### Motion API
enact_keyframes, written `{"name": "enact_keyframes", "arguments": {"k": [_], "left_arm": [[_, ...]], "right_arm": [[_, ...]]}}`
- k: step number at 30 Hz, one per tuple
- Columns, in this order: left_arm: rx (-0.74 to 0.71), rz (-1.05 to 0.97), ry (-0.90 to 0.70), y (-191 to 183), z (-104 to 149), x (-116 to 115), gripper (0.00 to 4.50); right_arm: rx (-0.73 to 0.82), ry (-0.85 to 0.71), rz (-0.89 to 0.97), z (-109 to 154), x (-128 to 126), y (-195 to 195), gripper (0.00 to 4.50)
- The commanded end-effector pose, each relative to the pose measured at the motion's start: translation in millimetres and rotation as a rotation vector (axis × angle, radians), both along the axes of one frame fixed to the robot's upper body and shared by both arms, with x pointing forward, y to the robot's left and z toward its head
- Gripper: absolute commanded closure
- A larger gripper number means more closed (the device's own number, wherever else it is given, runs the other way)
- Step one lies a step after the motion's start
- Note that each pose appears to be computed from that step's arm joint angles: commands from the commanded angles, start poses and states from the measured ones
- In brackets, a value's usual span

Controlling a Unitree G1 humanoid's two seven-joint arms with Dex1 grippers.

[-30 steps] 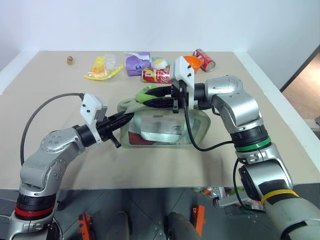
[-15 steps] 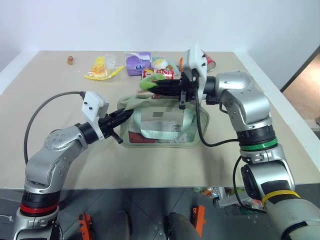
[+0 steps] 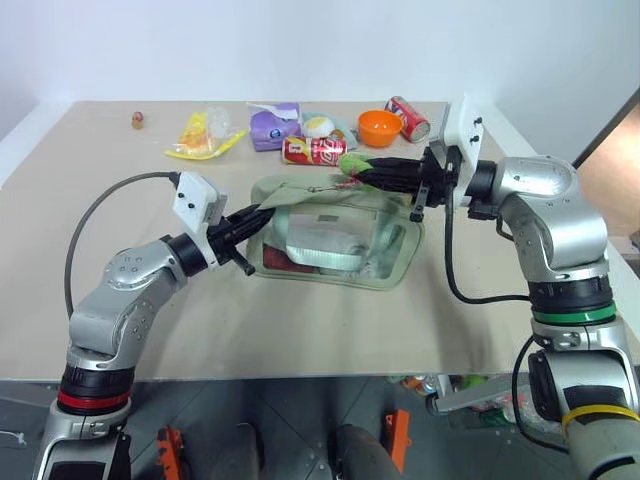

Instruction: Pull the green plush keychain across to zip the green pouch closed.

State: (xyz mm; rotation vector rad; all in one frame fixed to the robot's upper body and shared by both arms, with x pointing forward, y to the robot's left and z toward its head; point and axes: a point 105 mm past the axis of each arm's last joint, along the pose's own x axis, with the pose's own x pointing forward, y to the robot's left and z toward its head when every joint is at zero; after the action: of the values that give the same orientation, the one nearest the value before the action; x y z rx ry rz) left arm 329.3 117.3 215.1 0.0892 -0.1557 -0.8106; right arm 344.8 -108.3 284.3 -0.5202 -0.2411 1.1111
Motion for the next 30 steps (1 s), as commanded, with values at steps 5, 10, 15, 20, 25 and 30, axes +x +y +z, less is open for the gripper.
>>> {"name": "enact_keyframes", "arguments": {"k": [5,10,15,20,25,30], "left_arm": [[-0.012,0.03,-0.01,5,6,7,4.5],[-0.083,-0.035,0.016,2,11,-2,4.5],[-0.084,-0.126,0.085,2,5,-18,4.5],[-0.082,-0.131,0.123,4,1,-19,4.5],[-0.052,-0.106,0.105,6,0,-18,4.5],[-0.036,-0.096,0.073,5,5,-20,4.5]], "right_arm": [[0.045,-0.089,-0.093,25,-1,-22,4.48],[0.034,-0.094,-0.11,25,3,-25,4.48],[0.046,-0.165,-0.129,45,10,-31,4.48],[0.041,-0.24,-0.099,69,14,-27,4.48],[0.021,-0.238,-0.096,68,17,-31,4.48],[0.016,-0.21,-0.209,57,23,-61,4.48]]}}
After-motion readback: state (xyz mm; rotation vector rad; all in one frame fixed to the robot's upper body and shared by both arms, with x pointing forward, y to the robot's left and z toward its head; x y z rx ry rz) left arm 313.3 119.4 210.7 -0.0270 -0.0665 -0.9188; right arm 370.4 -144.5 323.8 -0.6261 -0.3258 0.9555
